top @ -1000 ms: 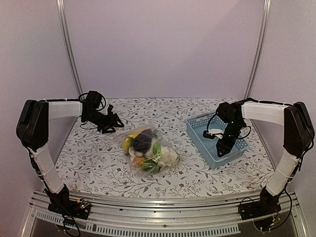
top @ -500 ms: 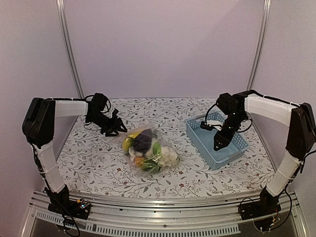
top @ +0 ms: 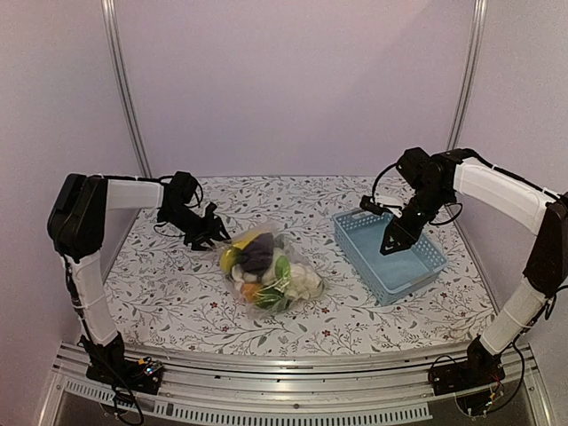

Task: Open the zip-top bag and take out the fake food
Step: Pick up the zipper food storage bag from the center of the board.

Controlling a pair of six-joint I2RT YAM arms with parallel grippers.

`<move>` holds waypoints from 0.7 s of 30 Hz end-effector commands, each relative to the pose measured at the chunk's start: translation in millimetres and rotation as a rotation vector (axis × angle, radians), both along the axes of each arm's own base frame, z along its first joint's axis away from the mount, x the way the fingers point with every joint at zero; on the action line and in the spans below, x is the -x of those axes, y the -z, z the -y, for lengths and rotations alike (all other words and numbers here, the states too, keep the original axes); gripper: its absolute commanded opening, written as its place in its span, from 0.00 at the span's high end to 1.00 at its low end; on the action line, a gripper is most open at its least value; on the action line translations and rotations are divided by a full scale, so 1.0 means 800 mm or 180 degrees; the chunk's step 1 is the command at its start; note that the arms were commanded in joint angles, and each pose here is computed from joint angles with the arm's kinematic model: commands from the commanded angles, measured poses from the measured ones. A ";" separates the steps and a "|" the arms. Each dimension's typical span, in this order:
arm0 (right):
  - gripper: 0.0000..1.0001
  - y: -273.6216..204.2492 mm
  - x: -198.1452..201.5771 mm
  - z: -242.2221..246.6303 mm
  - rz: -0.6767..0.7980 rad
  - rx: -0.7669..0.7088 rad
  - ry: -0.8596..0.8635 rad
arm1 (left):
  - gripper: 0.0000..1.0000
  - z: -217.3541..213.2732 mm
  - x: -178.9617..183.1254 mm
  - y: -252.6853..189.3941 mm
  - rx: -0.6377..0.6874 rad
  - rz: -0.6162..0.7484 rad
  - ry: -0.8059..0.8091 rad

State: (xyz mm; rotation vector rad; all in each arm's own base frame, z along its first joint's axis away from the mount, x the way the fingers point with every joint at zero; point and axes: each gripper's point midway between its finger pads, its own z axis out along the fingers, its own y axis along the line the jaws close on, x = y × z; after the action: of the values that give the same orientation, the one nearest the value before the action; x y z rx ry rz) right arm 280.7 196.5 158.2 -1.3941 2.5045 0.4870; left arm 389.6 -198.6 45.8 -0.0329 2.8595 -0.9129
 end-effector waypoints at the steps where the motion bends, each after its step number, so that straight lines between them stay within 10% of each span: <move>1: 0.65 -0.014 0.006 -0.012 0.0014 -0.0134 -0.0062 | 0.37 -0.023 0.000 0.002 -0.0496 0.0047 0.0029; 10: 0.64 -0.027 0.007 -0.025 0.0085 -0.0260 -0.0121 | 0.32 -0.085 0.015 -0.054 -0.0546 0.0498 -0.1203; 21: 0.62 -0.001 0.006 -0.028 0.0038 -0.0250 -0.0149 | 0.31 -0.065 0.046 -0.072 0.0609 0.0642 -0.2342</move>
State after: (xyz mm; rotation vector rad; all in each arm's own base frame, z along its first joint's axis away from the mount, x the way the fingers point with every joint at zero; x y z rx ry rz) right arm 279.2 214.8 163.7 -1.4156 2.4370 0.5573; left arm 330.2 -138.2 79.8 -0.7380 2.4664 -0.7740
